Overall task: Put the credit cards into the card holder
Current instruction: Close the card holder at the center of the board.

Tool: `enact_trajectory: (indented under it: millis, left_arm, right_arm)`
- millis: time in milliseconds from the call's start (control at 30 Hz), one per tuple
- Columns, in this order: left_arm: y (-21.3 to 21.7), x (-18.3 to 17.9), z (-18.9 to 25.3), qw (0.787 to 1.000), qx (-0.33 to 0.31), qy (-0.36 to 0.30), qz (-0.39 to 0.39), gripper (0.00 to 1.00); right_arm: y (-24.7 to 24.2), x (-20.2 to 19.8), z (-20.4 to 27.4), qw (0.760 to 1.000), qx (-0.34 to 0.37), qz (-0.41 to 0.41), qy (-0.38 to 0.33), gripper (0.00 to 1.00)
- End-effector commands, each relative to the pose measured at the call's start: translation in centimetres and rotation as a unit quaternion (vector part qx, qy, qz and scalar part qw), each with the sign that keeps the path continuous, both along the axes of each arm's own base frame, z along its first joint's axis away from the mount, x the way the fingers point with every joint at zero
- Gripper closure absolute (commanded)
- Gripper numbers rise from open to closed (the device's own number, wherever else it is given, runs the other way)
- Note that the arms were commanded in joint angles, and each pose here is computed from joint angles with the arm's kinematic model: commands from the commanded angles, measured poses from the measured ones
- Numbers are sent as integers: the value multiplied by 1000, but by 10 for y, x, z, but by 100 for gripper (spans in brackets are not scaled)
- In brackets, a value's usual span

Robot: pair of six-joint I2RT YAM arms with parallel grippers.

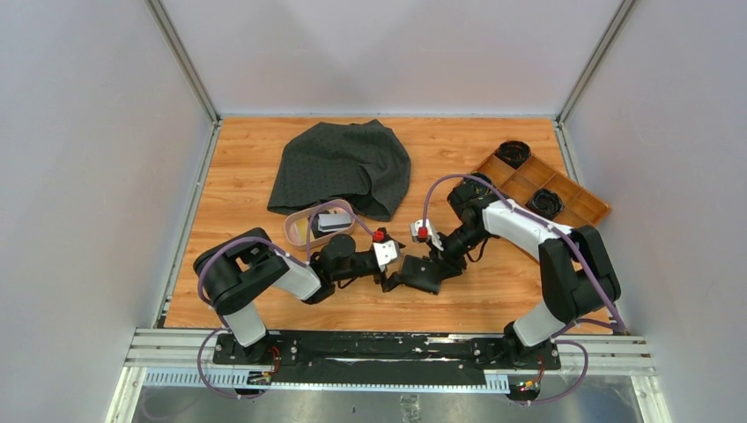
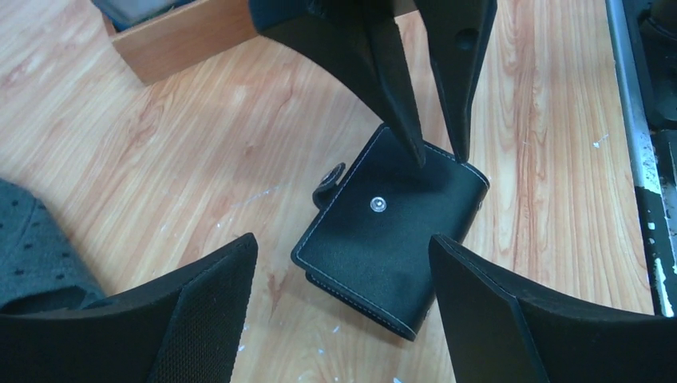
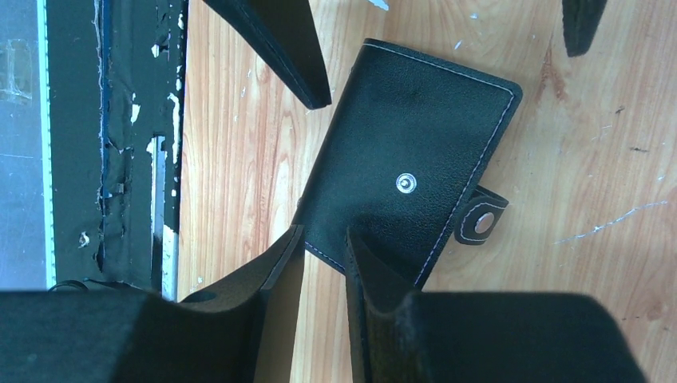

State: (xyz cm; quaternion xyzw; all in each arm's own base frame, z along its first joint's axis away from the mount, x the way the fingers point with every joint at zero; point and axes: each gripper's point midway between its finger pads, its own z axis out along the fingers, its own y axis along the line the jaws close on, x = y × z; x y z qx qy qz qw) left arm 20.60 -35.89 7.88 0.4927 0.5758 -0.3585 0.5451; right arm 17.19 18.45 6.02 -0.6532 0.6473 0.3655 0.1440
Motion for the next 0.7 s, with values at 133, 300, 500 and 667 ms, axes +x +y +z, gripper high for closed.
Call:
enact_trajectory:
  millis: [133, 300, 500, 667]
  left_arm:
    - [-20, 12, 11, 999, -4, -32, -26, 25]
    - [-15, 17, -12, 999, 7, 32, 13, 31]
    - [-10, 26, -36, 993, 14, 97, 68, 34]
    - [-14, 25, -49, 989, 22, 129, 69, 37]
  right_arm:
    - [-6, 9, 4, 999, -1, -28, 17, 71]
    - [-17, 24, -1, 997, -19, -74, 16, 70]
    - [-25, 34, -16, 991, -59, -118, 23, 51]
    - [-33, 47, -30, 982, -100, -156, 15, 41]
